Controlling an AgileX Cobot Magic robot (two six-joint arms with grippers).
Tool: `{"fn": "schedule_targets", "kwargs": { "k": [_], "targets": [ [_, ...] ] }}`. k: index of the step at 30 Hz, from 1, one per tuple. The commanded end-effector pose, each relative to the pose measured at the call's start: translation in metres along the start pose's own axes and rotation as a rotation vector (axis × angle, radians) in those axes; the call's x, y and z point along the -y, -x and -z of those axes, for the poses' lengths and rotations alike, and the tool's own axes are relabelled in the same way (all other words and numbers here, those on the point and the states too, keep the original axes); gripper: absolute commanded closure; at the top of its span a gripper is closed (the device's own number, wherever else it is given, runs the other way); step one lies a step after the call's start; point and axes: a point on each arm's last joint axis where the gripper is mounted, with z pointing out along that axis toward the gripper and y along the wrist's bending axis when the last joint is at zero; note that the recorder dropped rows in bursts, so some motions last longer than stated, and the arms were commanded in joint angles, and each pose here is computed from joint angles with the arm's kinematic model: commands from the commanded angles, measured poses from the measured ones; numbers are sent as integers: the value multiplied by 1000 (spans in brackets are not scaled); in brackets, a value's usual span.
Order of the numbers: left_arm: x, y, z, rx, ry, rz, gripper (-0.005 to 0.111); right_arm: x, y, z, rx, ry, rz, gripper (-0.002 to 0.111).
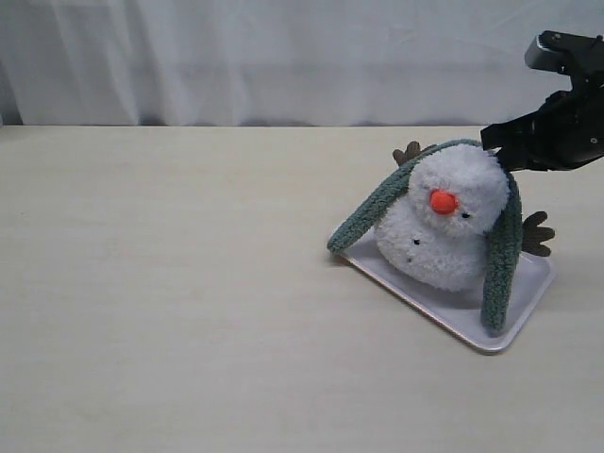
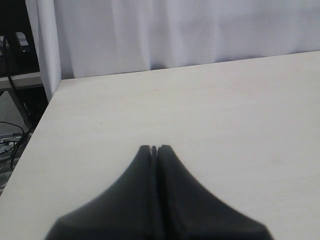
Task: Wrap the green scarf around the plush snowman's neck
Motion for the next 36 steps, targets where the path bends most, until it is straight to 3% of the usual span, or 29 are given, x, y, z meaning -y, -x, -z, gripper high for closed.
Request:
{"fn": "schedule_targets", "kwargs": {
  "k": [1, 20, 27, 36],
  "targets": [
    [0, 0, 0, 6, -3, 0, 107, 6, -1, -10, -6, -11, 0, 104],
    [0, 0, 0, 6, -3, 0, 107, 9, -10, -28, -80, 9, 0, 104],
    [0, 0, 0, 6, -3, 0, 107, -7, 7, 29, 65, -1, 13, 104],
    [0, 0, 0, 6, -3, 0, 107, -20, 3, 78, 69, -27, 60, 104]
  ]
}}
